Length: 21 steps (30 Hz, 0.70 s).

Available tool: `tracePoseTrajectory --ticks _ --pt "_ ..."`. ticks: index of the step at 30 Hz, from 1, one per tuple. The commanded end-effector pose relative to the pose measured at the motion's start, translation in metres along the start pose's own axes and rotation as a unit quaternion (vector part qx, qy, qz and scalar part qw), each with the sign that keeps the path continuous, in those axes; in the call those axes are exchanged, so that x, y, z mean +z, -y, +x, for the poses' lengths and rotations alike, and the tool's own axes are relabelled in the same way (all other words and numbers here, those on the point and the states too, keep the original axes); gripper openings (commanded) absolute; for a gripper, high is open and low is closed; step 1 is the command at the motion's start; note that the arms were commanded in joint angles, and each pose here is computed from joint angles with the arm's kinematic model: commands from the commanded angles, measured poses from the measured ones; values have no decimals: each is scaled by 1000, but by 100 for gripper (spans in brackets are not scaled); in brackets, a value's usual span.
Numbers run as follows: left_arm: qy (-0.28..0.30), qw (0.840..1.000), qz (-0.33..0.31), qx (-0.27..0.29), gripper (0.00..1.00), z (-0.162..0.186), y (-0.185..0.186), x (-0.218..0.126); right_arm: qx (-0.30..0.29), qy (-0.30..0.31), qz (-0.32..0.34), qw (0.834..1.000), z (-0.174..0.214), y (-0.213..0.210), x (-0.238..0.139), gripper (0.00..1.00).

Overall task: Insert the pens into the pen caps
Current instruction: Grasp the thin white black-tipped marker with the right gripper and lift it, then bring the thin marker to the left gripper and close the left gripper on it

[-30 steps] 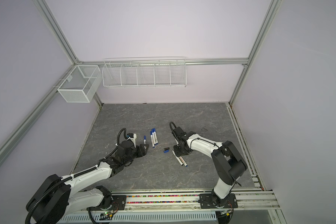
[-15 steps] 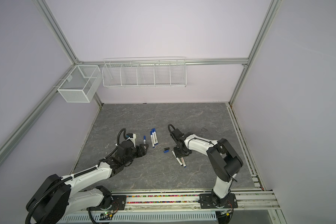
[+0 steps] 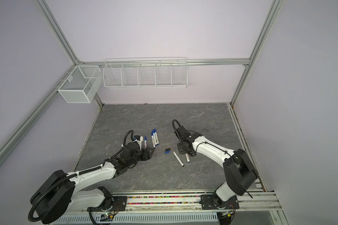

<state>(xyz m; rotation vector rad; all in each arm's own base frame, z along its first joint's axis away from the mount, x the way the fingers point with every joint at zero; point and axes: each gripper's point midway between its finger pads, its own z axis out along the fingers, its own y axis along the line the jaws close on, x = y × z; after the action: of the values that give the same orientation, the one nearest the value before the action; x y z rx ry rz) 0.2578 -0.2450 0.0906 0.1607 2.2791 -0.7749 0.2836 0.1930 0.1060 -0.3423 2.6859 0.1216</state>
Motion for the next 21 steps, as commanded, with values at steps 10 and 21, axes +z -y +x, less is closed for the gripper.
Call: tracePoseTrajectory --ticks 10,21 --pt "0 967 200 159 67 9 119 -9 76 160 -289 941 -53 -83 -69 6" --pt "10 965 194 174 65 -9 134 11 32 130 -371 919 -38 -115 -80 7"
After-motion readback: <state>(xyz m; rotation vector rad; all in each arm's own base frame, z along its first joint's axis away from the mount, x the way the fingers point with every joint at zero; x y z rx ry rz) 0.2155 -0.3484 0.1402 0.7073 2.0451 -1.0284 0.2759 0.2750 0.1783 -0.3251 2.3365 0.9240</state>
